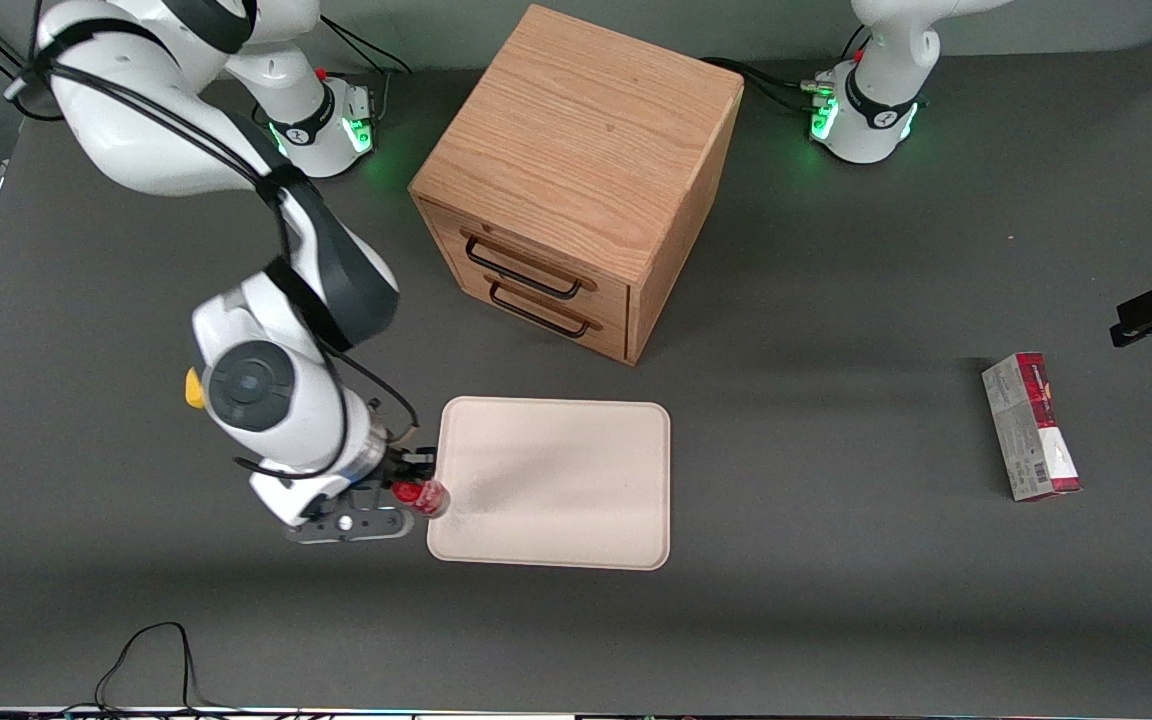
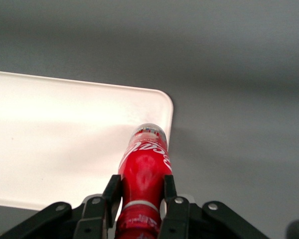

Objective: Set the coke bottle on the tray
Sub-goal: 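Carry the held bottle over to the white tray, then lower the bottle onto the tray and open the right gripper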

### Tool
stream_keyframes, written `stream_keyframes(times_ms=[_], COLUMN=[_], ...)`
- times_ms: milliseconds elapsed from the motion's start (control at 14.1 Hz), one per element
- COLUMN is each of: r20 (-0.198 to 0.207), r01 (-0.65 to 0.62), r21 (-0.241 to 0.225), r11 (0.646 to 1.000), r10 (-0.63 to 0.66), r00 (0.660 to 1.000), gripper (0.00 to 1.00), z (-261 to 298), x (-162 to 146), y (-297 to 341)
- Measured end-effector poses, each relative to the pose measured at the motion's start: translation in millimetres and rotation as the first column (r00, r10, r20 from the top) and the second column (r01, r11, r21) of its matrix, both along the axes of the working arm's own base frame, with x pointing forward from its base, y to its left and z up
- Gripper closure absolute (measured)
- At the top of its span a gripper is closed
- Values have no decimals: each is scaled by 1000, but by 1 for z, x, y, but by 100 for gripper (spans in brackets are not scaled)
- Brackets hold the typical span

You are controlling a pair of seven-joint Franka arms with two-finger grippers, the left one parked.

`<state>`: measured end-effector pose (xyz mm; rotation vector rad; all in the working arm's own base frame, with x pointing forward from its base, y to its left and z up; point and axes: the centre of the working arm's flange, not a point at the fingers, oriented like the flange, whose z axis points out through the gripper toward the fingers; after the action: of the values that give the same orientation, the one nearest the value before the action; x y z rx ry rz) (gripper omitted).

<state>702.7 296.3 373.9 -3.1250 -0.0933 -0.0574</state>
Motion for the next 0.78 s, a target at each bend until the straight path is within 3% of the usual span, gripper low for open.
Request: stream_keyframes(times_ms=[567, 780], r20=[8, 37], r01=[3, 50], r21=[-23, -1], r11=[1000, 999], r10=[-3, -49], r00=[1000, 998], gripper=[60, 35], z=[-64, -63], x=[9, 12], y=[6, 7])
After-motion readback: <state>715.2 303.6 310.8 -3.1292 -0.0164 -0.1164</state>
